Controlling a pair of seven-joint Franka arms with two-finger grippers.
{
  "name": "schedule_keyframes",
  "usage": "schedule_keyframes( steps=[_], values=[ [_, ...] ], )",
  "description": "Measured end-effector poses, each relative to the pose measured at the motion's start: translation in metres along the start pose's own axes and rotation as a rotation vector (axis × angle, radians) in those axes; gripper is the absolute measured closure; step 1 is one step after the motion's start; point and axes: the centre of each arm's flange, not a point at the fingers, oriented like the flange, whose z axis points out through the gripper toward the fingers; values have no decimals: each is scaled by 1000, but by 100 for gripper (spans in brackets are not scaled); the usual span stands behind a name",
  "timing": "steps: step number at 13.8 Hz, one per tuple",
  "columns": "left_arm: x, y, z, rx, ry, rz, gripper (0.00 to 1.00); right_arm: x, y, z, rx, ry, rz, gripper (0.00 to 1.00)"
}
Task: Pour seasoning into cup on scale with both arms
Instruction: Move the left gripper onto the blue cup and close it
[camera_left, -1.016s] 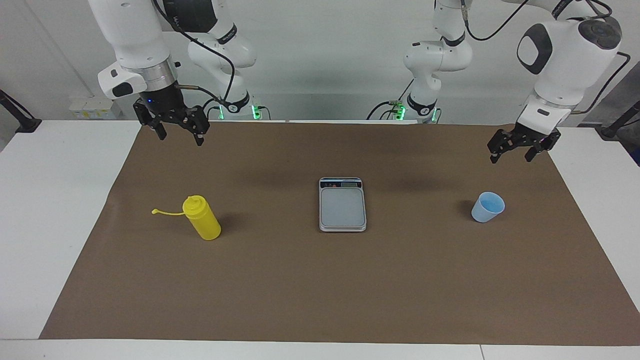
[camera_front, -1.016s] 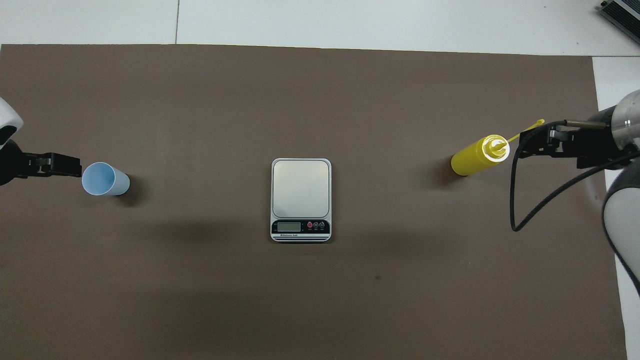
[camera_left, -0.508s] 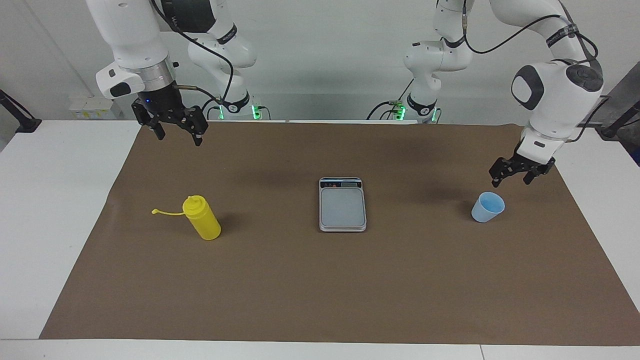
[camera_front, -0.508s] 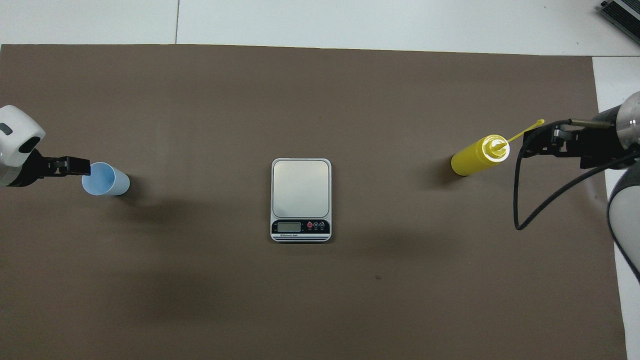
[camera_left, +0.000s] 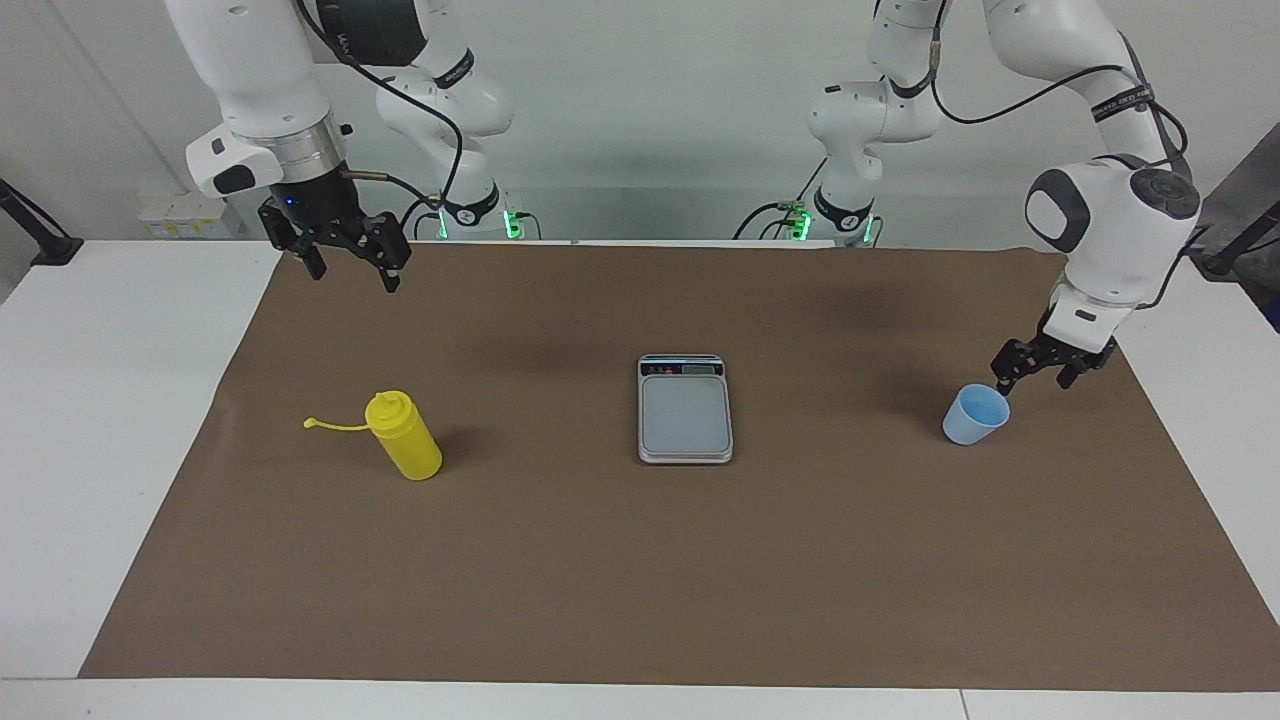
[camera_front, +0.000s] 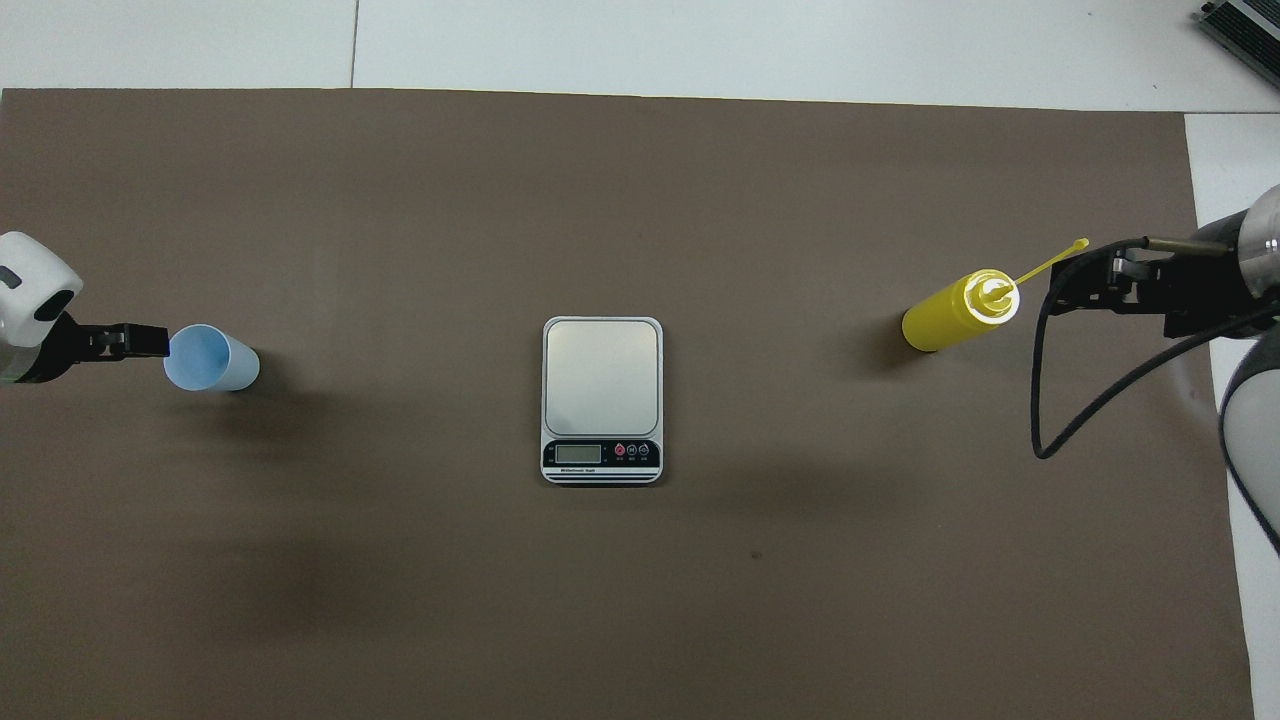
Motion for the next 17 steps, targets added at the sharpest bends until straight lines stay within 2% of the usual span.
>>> schedule_keyframes(
  steps=[9,12,17],
  values=[
    [0,4,33,9,36,7,0,0,0,0,0,0,0,0],
    [2,7,50,14,33,13,0,0,0,0,0,0,0,0],
    [2,7,53,14,29,14,0,0,0,0,0,0,0,0]
  ],
)
